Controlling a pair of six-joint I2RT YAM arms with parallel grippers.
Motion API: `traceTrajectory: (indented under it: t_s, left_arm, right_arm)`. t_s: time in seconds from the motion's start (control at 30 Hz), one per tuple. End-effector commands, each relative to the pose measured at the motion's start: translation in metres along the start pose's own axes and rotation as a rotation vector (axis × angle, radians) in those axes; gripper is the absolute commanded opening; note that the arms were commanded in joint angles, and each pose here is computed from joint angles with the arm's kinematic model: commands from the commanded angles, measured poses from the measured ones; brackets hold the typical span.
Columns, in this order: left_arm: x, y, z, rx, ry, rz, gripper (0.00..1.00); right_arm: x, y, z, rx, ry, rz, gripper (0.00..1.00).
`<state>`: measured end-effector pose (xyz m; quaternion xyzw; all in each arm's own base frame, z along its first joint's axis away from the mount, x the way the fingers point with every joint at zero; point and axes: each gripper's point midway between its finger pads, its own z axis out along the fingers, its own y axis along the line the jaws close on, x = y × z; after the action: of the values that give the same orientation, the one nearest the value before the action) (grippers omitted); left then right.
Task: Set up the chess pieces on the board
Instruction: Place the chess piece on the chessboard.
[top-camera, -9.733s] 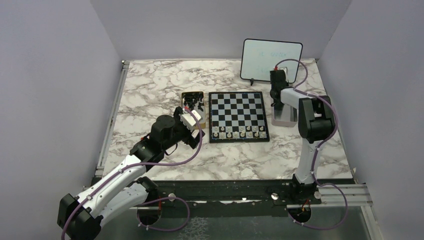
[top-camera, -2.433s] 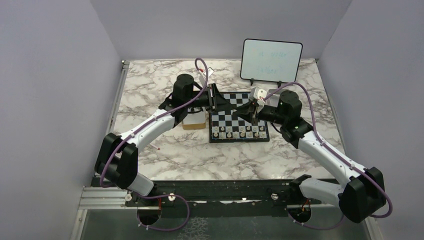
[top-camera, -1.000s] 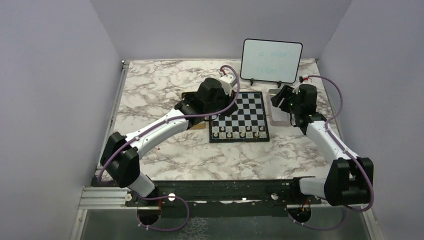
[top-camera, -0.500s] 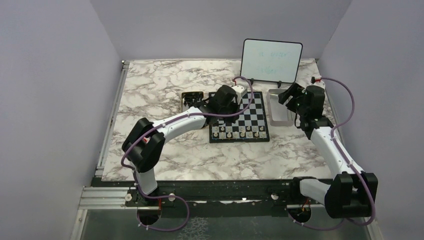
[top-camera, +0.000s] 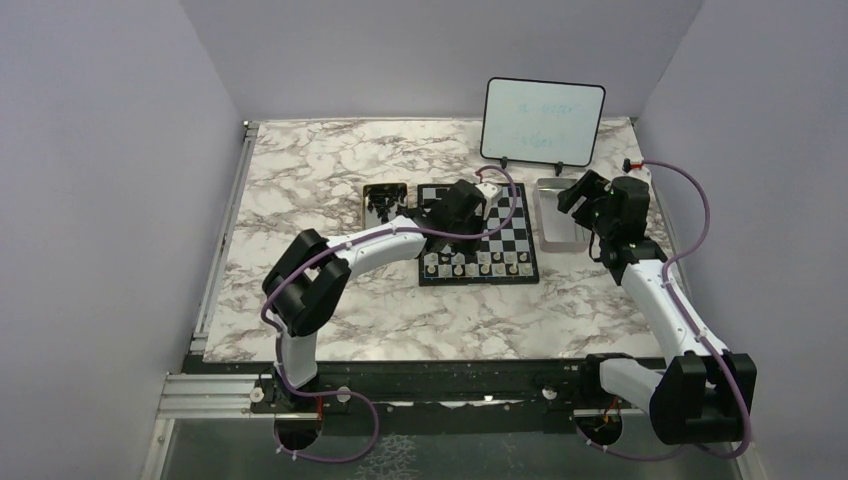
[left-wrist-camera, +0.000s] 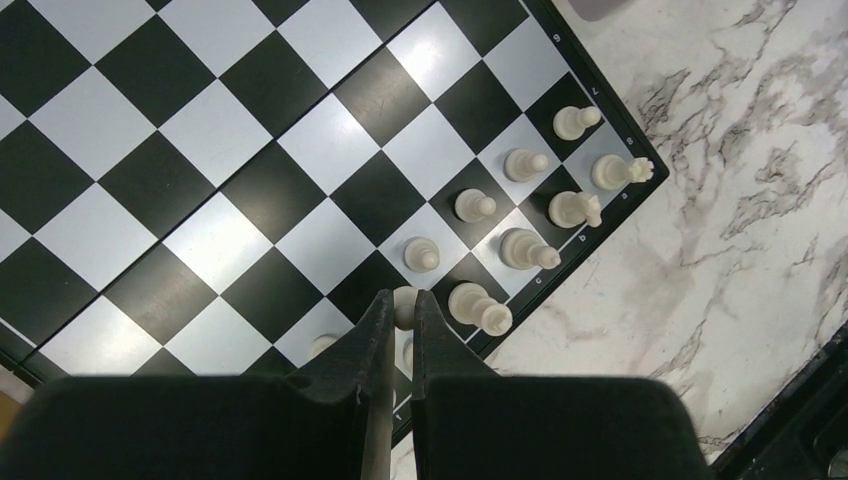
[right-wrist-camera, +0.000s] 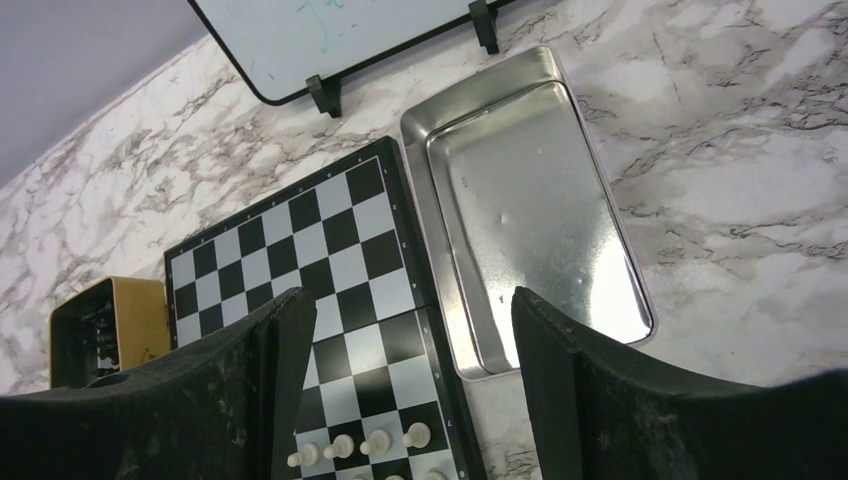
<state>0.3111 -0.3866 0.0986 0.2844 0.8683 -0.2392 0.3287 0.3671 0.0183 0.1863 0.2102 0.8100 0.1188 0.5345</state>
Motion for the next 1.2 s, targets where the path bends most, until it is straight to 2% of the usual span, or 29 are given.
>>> traceTrajectory:
  t_s: [0.0,1.17]
  left_arm:
    - [-0.008,0.001,0.003,-0.035,-0.008,-0.001,0.07]
    - [0.021,0.012,0.022,-0.074,0.067,0.005,0.07]
  right_arm:
    - [-0.004,-0.008,-0.003,0.035,-0.032,-0.011,0.77]
    - [-0.013,-0.010,-0.008,0.053,-0.060,-0.039,0.77]
